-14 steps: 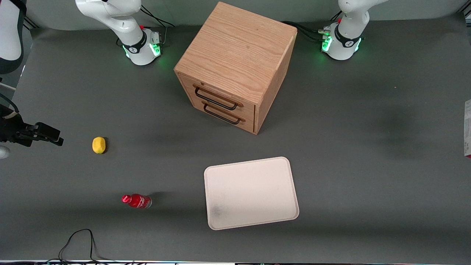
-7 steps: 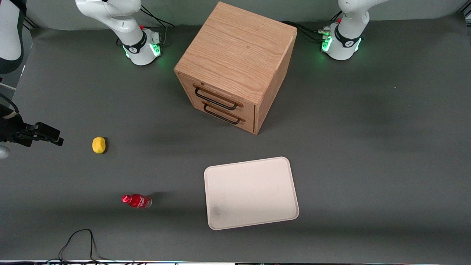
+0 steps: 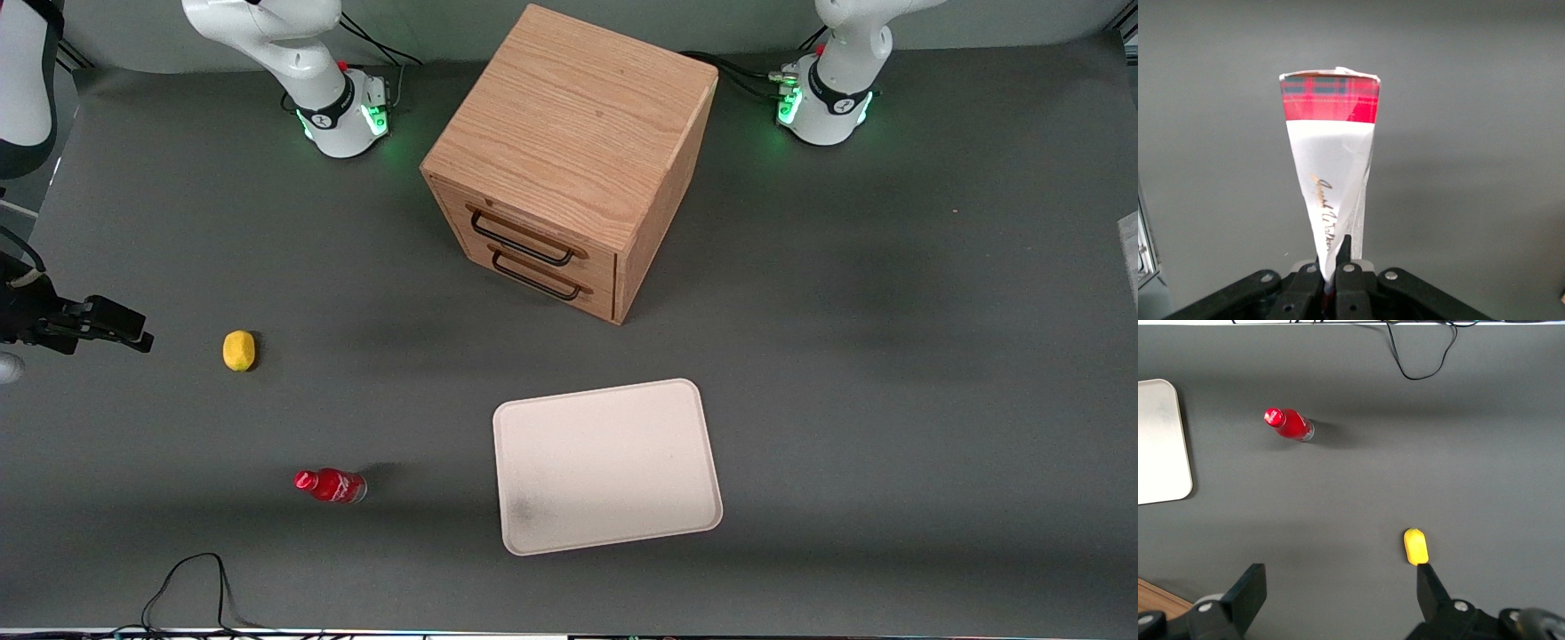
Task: Place red cookie box on tray
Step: 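Carry the held cookie box over the white tray with the left gripper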
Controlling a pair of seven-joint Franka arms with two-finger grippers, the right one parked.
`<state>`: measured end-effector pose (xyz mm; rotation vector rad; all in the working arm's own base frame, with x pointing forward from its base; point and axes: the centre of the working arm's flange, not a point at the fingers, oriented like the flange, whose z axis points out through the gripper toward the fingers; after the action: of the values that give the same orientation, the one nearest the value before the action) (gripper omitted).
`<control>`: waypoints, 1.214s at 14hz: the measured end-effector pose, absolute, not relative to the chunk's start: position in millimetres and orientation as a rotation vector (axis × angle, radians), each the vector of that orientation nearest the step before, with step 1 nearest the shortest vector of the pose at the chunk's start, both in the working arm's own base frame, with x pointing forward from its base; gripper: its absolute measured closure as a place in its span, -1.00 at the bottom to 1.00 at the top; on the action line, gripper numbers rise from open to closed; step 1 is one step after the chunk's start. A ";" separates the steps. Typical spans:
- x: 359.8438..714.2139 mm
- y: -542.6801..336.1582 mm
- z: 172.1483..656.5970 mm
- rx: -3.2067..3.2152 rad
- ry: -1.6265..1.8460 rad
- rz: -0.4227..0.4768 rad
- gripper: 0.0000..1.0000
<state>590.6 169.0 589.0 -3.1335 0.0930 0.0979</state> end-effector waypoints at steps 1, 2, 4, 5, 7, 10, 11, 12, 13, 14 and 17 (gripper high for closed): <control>599.1 139.9 586.8 -3.131 0.103 0.103 0.93; 606.7 109.1 583.8 -3.128 0.103 0.110 0.93; 618.3 46.6 574.8 -3.119 0.053 0.130 0.93; 622.4 18.6 568.7 -3.113 0.016 0.140 0.93; 629.1 -30.9 558.3 -3.101 -0.064 0.146 0.93; 639.9 -97.3 550.2 -3.087 -0.178 0.121 0.93; 643.6 -120.6 546.7 -3.083 -0.206 0.112 0.93; 647.2 -144.0 542.3 -3.081 -0.226 0.104 0.93; 652.4 -175.9 535.9 -3.092 -0.248 0.095 0.93; 656.4 -195.4 531.2 -3.107 -0.262 0.089 0.93; 668.5 -260.2 508.4 -3.166 -0.280 0.032 0.93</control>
<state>668.5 -260.2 508.4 -3.1660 -0.2799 0.0325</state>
